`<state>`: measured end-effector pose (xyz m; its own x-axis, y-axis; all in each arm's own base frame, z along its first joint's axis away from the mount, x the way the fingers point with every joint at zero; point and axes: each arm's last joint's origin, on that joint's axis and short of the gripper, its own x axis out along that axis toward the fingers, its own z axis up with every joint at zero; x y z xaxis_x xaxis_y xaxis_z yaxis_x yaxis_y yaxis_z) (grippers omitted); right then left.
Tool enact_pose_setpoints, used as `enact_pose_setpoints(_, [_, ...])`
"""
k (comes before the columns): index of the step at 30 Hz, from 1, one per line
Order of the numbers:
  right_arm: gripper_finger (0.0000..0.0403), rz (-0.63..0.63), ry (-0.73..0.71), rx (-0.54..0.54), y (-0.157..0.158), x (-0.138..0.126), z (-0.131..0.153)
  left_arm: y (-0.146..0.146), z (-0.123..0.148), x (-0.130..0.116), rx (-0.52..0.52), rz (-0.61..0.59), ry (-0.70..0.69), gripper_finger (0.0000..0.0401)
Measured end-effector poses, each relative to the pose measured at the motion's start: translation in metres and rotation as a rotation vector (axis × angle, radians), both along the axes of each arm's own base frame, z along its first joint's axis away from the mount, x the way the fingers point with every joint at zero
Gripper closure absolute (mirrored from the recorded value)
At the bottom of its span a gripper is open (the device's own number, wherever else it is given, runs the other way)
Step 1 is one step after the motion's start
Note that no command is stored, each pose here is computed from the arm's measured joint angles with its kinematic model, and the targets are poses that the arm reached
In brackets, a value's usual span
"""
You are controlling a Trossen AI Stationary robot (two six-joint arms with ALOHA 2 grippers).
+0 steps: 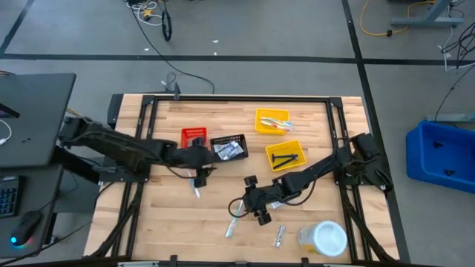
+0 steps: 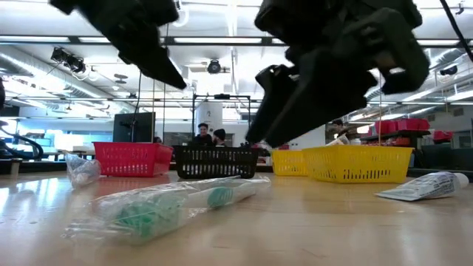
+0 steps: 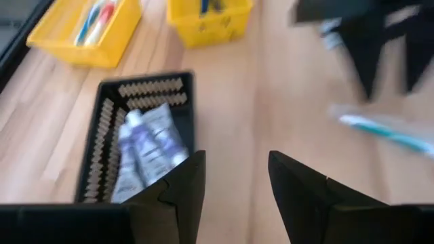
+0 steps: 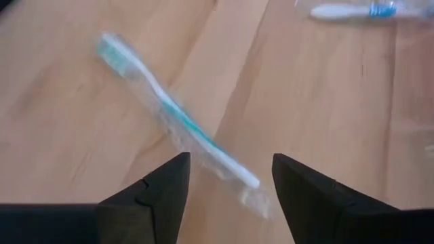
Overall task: Pick & Place Travel size toiletries
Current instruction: Put the green toothbrush into the top yellow bin
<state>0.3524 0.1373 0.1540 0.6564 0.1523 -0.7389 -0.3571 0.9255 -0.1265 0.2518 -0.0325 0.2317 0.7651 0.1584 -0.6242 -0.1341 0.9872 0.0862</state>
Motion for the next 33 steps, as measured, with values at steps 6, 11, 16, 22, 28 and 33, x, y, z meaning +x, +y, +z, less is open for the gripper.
enact_pose_setpoints(6, [0.0178,0.034,-0.071,-0.008,0.003,0.009,-0.008,-0.011,-0.008,-0.019,-0.028,-0.038,-0.161,0.023])
enact_pose_setpoints(11, [0.0185,0.035,-0.071,-0.015,0.002,0.013,-0.017,-0.012,-0.015,-0.025,-0.062,-0.024,-0.172,0.023])
enact_pose_setpoints(16, [0.0195,0.009,-0.039,0.001,0.003,0.009,-0.016,-0.012,-0.016,-0.024,-0.068,-0.021,-0.176,0.023])
enact_pose_setpoints(22, [0.0197,0.051,-0.024,0.019,0.013,-0.014,0.024,-0.012,-0.016,-0.024,-0.056,-0.005,-0.174,0.023])
enact_pose_setpoints(28, [0.0182,0.082,0.073,0.048,0.029,-0.042,0.041,-0.011,-0.015,-0.024,-0.045,0.011,-0.18,0.023])
enact_pose_setpoints(33, [0.0168,0.114,0.114,-0.006,0.038,-0.052,0.037,-0.01,-0.016,-0.024,-0.028,0.028,-0.179,0.023])
